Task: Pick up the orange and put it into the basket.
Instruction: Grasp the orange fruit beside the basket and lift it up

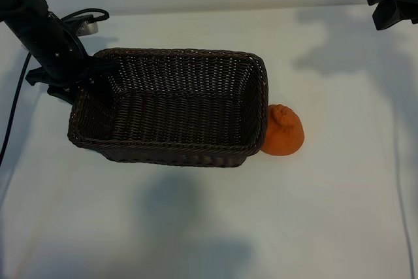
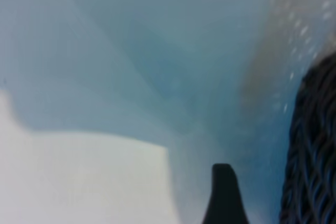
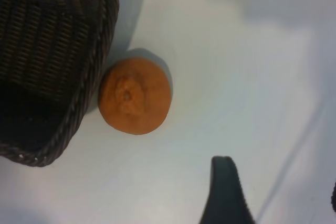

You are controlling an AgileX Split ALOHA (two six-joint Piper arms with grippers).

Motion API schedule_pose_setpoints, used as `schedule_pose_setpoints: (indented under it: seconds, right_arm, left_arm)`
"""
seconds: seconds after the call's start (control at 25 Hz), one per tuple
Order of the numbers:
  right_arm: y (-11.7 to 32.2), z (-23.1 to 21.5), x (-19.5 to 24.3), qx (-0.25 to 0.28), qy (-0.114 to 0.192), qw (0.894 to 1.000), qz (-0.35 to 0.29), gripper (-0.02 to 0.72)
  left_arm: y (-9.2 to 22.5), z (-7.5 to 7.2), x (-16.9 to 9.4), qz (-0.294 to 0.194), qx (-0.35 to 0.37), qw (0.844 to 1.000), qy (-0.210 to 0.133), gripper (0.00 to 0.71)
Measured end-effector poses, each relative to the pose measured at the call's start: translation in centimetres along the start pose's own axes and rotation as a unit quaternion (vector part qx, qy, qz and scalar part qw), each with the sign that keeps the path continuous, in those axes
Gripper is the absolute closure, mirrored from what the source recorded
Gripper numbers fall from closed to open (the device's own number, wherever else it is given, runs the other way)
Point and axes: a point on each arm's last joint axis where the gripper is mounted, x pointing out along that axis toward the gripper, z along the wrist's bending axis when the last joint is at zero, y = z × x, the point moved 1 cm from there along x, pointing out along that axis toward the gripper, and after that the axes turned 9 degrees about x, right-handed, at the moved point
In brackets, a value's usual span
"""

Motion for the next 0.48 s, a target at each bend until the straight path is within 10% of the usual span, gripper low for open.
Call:
schedule_pose_setpoints:
  seconds: [0.48]
  right_arm:
    - [0.00,0.00,0.00,0.000,0.000,1.000,0.000,0.235]
  left_arm:
    - [0.67,-0.24,-0.03,0.033,-0.012,0.999,0.012,0.157]
